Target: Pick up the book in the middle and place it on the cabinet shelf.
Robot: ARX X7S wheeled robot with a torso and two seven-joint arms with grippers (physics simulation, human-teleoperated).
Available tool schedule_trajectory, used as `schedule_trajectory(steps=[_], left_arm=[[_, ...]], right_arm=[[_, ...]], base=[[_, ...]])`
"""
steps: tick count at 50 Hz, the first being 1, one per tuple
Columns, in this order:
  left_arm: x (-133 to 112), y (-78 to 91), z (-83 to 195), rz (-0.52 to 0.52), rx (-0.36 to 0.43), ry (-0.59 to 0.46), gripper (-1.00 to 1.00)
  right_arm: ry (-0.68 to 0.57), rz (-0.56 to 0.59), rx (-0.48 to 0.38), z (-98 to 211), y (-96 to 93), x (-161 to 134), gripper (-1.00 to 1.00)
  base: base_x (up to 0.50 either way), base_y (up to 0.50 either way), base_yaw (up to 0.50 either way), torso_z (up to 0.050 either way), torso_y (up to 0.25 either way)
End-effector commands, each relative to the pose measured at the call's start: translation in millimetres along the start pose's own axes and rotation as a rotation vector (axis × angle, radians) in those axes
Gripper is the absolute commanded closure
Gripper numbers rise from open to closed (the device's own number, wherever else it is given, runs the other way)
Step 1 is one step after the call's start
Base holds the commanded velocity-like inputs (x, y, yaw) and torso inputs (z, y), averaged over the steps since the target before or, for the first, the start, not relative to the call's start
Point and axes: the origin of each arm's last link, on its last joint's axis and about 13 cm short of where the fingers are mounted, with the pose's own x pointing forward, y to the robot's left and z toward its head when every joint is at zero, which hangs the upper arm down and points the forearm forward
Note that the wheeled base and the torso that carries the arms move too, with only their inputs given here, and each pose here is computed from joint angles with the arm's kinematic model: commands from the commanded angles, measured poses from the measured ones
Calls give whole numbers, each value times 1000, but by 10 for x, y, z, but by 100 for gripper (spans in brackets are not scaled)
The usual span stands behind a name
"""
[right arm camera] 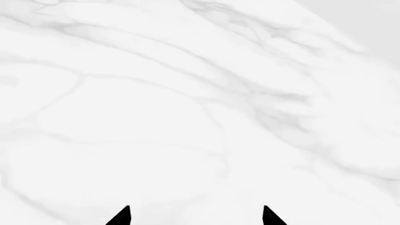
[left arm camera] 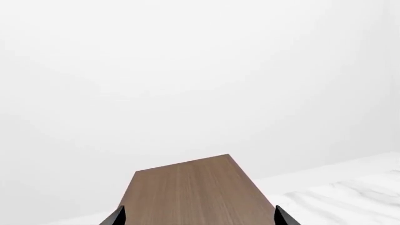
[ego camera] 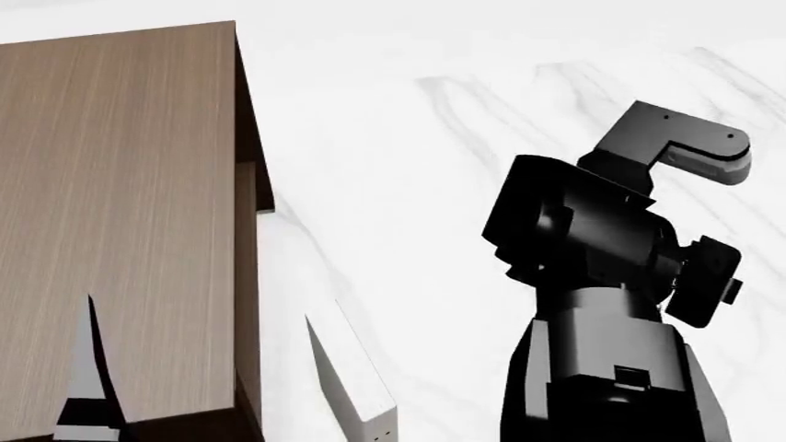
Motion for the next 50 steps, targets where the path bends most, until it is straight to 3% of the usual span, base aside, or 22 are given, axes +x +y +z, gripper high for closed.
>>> schedule_trajectory(steps=[1, 50], left_arm=[[3, 8, 21, -34, -42, -16, -100], [-1, 2, 22, -36, -40, -14, -100]], right_arm=[[66, 46, 11, -76, 49, -32, -100], [151, 118, 62, -330, 70, 125, -100]], base=[[0, 0, 0, 0, 0], [0, 0, 0, 0, 0]])
